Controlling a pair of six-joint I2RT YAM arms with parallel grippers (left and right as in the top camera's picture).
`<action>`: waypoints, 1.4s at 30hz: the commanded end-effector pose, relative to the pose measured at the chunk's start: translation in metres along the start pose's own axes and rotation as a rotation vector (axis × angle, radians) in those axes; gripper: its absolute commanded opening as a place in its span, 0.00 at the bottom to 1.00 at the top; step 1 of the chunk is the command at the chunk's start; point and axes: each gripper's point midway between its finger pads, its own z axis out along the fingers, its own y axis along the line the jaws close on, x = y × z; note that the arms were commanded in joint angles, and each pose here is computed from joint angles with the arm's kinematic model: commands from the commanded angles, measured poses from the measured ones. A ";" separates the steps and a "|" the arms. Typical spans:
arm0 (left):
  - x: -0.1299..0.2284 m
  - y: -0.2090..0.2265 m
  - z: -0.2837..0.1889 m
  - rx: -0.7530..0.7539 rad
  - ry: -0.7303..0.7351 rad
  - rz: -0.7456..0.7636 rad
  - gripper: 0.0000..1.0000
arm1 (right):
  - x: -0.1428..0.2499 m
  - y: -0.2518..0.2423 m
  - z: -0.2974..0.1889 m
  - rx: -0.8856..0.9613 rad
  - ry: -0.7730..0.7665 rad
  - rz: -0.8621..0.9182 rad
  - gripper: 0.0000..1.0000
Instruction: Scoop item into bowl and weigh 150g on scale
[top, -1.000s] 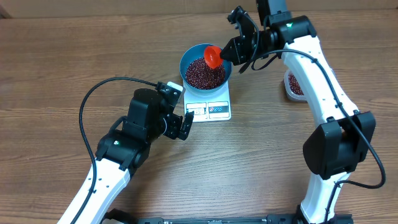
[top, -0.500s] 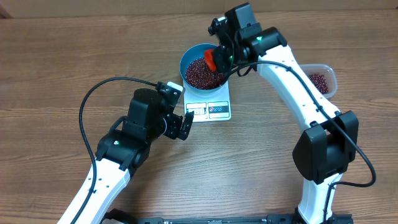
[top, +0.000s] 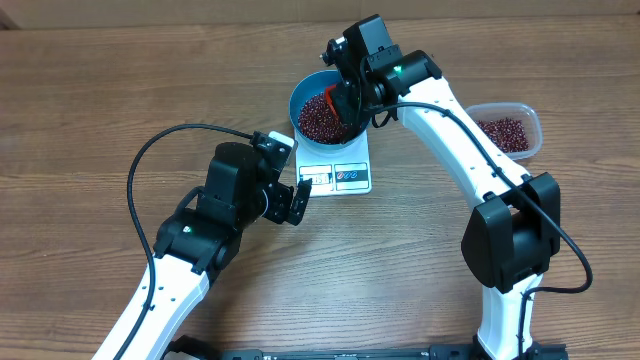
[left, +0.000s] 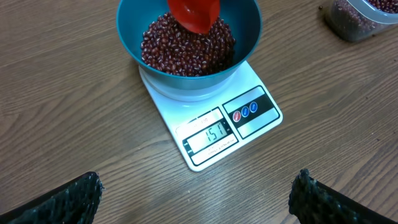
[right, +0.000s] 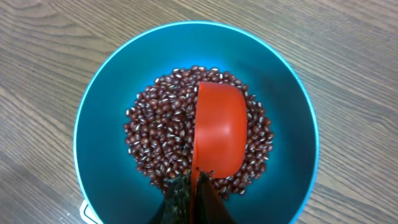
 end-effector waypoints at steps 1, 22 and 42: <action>0.003 0.000 0.003 0.004 0.012 -0.014 0.99 | 0.011 0.007 0.010 -0.033 0.031 0.006 0.04; 0.003 0.000 0.003 0.004 0.011 -0.014 1.00 | 0.020 0.031 0.012 -0.173 0.063 0.017 0.04; 0.003 0.000 0.003 0.004 0.012 -0.014 0.99 | -0.013 -0.005 -0.058 -0.371 -0.090 0.159 0.04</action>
